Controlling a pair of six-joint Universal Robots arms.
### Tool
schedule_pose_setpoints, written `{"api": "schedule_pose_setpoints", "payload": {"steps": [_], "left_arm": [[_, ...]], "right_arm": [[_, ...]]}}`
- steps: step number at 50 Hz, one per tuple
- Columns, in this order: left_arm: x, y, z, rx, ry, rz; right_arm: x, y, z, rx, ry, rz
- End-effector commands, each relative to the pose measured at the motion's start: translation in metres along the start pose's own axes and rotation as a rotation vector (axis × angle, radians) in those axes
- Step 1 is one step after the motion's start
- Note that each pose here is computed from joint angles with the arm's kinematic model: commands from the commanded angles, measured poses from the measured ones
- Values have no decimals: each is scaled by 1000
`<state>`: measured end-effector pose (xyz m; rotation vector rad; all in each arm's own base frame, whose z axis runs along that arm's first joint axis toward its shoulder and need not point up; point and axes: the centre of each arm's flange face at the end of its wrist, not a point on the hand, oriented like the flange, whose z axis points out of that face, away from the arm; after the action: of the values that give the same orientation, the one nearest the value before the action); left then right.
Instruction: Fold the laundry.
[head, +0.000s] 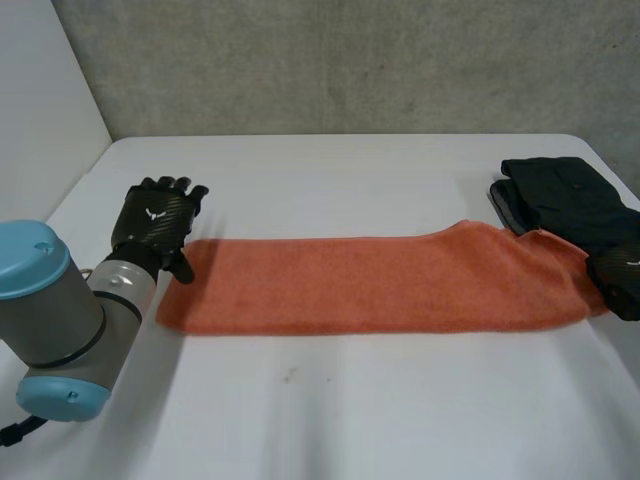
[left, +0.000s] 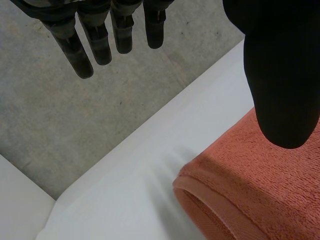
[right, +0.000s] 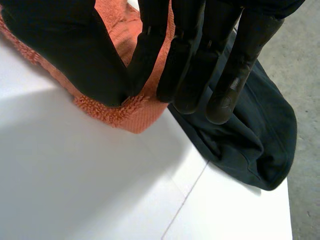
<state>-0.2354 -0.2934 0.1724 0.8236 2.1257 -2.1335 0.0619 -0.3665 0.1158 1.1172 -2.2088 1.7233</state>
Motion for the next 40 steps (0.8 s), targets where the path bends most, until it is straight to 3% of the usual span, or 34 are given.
{"api": "schedule_pose_setpoints", "payload": {"steps": [1,18,40], "left_arm": [[-1,-1,0,2,-4,0],[-1,0,-2,1,-2,0],[0,1,-1,-2,-1,-1]], "right_arm": [[1,-2,-5,-3,2,8],[-6,-13,-13,39,-42,15],[-11,-10,7,58,-68,-3]]}}
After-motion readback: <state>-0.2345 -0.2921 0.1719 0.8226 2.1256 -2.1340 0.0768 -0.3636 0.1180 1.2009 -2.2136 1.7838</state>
